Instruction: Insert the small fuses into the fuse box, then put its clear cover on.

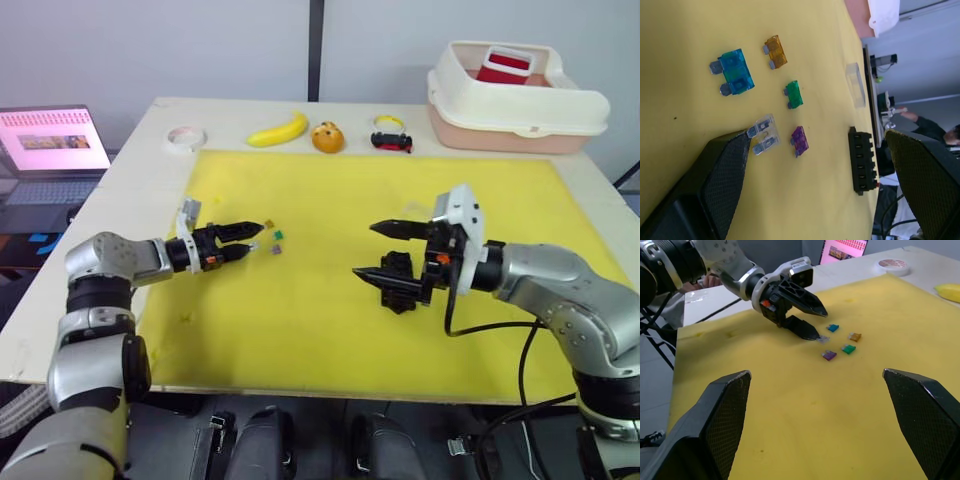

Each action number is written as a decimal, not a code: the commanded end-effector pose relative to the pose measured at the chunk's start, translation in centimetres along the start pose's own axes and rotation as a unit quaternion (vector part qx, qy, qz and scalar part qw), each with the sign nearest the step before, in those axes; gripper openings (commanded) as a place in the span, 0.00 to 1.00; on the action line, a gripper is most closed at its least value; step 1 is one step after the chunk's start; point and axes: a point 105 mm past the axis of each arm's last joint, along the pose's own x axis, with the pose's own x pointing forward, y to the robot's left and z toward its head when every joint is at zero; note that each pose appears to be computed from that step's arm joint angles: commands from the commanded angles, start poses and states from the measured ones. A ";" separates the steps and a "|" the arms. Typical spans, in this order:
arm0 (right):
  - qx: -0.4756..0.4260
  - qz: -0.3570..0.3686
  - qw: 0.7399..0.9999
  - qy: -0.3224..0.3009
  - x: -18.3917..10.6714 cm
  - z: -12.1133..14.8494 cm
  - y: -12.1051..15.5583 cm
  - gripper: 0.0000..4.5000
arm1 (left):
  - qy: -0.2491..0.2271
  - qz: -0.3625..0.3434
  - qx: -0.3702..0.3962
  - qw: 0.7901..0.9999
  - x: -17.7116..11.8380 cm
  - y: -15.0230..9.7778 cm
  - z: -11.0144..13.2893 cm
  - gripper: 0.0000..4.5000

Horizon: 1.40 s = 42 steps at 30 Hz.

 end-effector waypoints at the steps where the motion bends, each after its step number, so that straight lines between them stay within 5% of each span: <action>1: -0.024 -0.002 1.000 -0.014 0.0 1.0 0.2 1.00 | 0.005 0.011 0.004 1.000 0.5 0.3 -0.1 1.00; 7: -0.023 -0.010 1.000 -0.012 -0.1 0.9 0.1 1.00 | 0.011 0.013 0.003 1.000 1.0 1.0 -0.7 1.00; 12: -0.024 -0.012 1.000 -0.011 -0.2 0.8 0.0 1.00 | 0.004 0.020 -0.008 1.000 1.0 1.7 -1.0 0.60; 38: -0.025 -0.017 1.000 -0.004 -0.2 0.6 -0.1 1.00 | 0.003 0.018 -0.009 1.000 1.9 2.4 -1.8 0.60; 42: -0.023 -0.017 1.000 -0.003 -0.3 0.4 0.0 1.00 | -0.007 0.029 -0.007 1.000 1.7 3.0 -1.7 0.29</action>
